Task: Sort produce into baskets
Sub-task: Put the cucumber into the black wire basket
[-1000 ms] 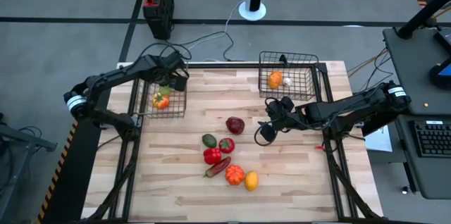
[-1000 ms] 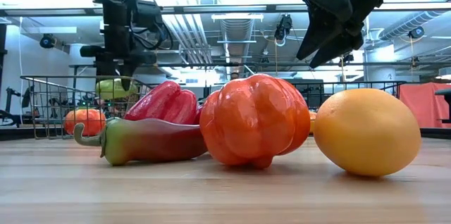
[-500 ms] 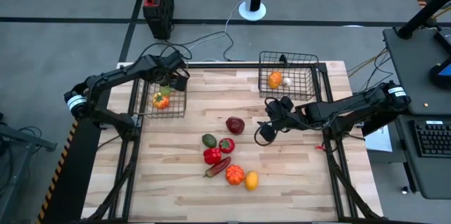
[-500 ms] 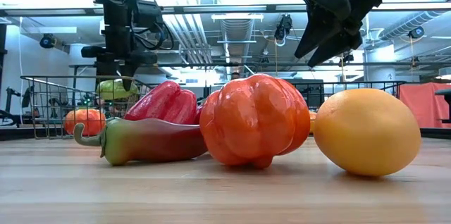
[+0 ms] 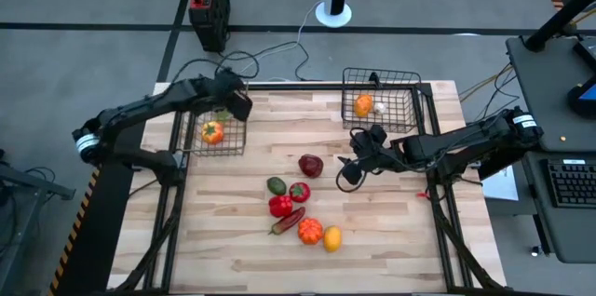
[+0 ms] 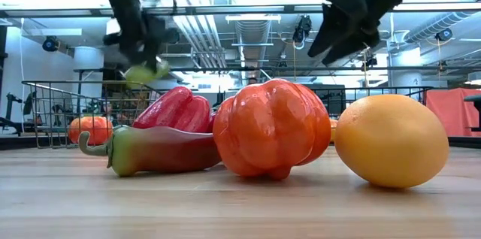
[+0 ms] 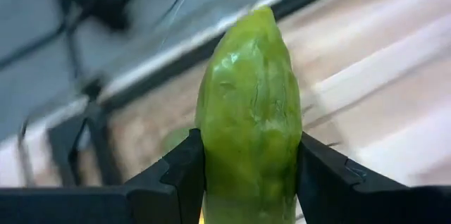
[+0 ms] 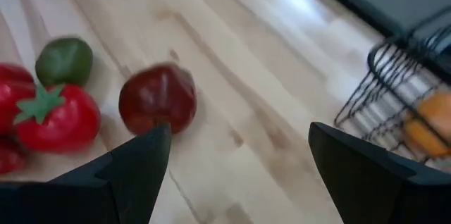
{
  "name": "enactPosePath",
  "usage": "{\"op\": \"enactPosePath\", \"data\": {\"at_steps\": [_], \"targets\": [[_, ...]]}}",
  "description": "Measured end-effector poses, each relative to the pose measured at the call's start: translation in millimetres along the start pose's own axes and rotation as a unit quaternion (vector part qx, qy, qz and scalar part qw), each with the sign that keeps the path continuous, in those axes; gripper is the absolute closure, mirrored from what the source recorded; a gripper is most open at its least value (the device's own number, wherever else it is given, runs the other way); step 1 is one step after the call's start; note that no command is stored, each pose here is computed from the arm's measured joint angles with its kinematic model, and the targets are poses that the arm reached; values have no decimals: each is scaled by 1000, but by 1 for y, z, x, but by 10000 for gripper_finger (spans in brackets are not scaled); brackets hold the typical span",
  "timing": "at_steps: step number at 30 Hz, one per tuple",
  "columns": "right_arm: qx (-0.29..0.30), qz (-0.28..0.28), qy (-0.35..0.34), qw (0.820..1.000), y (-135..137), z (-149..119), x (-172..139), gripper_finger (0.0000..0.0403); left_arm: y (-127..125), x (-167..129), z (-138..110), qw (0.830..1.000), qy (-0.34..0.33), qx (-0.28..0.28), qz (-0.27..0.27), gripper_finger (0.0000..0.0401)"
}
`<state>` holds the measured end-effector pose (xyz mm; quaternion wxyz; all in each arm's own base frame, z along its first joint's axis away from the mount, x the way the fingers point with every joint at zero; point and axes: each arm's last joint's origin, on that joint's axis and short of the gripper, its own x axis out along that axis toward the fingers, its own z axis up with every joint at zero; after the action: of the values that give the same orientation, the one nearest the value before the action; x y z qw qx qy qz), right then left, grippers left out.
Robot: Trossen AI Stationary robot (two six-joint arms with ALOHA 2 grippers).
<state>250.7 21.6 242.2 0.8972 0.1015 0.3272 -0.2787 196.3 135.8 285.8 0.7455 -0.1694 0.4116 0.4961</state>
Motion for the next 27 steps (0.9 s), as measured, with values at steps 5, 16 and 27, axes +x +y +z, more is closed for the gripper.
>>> {"op": "enactPosePath", "data": {"at_steps": [5, 16, 27], "targets": [[-34, 39, -86, 995, 9, 8, 3, 76, -23, -62, 4, 949, -182, 71, -247, 244], [-67, 170, -314, 932, 32, 15, 5, 76, -80, -84, -55, 745, -437, 121, -489, 244], [-106, 124, -332, 929, 66, 43, 28, 76, -118, -54, -67, 735, -445, 88, -504, 244]]}}
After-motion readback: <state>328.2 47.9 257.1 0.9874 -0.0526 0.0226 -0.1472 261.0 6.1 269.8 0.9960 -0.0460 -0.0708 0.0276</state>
